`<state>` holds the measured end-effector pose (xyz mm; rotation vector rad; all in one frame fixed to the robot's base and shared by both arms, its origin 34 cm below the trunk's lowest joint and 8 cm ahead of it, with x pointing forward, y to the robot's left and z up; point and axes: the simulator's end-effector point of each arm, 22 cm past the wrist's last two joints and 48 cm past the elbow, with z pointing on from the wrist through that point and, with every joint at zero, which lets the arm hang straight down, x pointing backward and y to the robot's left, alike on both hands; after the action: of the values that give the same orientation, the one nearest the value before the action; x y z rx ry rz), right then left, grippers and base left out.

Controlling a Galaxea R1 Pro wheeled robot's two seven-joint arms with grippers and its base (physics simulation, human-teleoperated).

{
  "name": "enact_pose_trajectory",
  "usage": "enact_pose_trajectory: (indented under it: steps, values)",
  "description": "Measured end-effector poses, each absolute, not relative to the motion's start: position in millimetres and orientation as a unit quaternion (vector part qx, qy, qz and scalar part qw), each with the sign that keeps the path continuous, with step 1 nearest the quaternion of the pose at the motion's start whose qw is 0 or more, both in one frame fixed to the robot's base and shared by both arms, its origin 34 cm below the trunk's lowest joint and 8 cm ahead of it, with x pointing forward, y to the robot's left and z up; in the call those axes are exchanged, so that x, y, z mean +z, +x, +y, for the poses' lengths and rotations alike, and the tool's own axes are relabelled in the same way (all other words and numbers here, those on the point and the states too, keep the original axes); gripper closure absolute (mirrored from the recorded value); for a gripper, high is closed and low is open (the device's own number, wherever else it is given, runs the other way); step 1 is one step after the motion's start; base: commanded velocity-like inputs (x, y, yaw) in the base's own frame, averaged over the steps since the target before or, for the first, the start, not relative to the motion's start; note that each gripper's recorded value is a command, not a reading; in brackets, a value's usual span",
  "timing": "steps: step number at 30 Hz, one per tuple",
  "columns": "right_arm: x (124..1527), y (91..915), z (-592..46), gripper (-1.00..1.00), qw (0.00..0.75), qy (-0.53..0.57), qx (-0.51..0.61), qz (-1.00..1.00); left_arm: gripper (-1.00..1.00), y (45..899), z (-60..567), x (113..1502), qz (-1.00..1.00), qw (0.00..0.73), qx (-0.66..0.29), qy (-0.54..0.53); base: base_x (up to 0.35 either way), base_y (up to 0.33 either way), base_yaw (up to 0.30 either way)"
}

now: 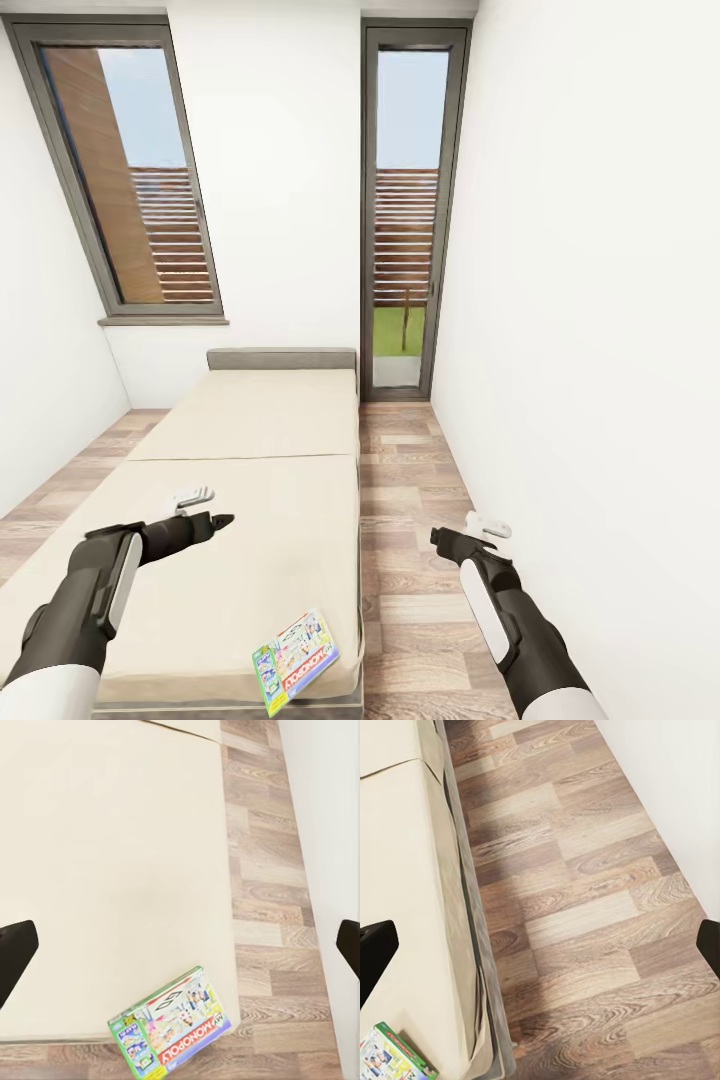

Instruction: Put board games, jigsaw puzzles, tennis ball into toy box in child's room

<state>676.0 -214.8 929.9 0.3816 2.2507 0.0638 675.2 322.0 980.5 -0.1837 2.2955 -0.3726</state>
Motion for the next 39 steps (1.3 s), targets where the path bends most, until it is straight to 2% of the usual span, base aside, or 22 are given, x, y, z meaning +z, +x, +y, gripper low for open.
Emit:
enact_pose_trajectory:
  steps: [39]
  values:
    - [912.9, 688.1, -215.8, -1.0, 0.419, 0.152, 0.032, 0.895, -1.0, 672.7, 307.7, 924.7, 0.916, 0.353, -0.166, -0.089, 0.0, 0.0, 0.0]
